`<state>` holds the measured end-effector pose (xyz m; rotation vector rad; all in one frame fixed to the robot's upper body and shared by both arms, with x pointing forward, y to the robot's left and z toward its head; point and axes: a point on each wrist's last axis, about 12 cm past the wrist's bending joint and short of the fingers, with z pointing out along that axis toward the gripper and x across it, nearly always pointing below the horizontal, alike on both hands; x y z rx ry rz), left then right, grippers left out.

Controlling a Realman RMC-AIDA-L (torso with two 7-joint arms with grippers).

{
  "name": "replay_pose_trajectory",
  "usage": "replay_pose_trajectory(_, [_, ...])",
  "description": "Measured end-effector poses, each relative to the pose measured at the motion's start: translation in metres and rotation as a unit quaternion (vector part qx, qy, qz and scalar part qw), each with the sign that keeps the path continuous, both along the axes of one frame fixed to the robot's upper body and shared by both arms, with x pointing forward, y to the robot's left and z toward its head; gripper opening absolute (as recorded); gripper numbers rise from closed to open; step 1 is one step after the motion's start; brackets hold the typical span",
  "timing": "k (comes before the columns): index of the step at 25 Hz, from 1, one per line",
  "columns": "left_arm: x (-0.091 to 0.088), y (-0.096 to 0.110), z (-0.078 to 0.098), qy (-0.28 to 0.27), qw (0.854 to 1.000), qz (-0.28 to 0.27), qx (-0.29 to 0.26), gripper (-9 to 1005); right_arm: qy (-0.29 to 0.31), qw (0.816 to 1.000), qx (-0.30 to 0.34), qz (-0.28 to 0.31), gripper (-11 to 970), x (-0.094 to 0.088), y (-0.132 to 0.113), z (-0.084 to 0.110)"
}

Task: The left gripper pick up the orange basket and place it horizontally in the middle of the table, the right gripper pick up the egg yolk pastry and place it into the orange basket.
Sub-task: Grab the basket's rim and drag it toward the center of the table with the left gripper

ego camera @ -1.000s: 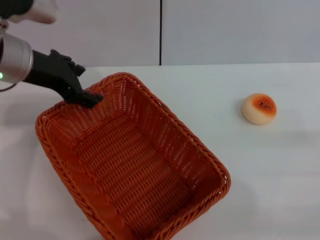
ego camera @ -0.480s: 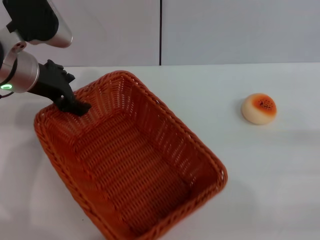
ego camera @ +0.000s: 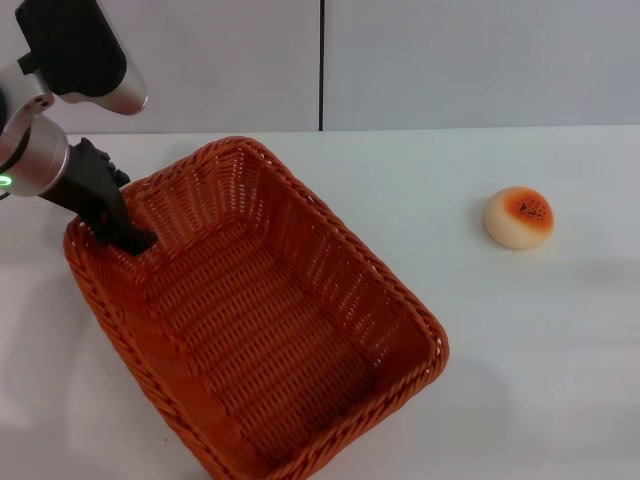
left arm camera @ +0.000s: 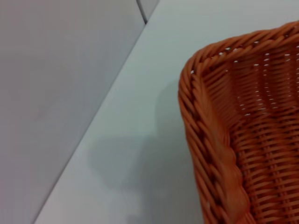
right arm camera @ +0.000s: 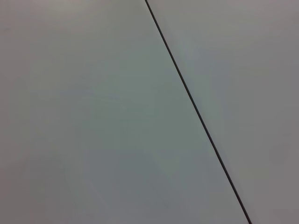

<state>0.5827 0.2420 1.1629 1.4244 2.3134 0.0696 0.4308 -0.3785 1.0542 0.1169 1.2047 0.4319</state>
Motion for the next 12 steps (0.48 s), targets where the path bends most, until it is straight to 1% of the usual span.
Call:
replay_pose_trajectory(1, [-0.002,-0.001,0.0,0.01,1.0,-0.003,0.004,813,0.0,1.0,0.0,0.0,608,0.0,0.0,0.0])
replay_pose_trajectory(6, [-0.003,-0.005,-0.002,0.017,1.0,-0.001,0.0,812,0.0,1.0,0.0,0.0,608,0.001,0.0,0.0])
replay_pose_trajectory(10, [-0.004,-0.009,-0.002,0.02,1.0,0.001,-0.006,640,0.002,1.0,0.0,-0.001,608,0.001,0.0,0.0])
replay_pose_trajectory(12, [-0.004,-0.016,0.001,0.024,0.999,0.002,-0.023,547,0.003,1.0,0.0,-0.001,608,0.001,0.0,-0.001])
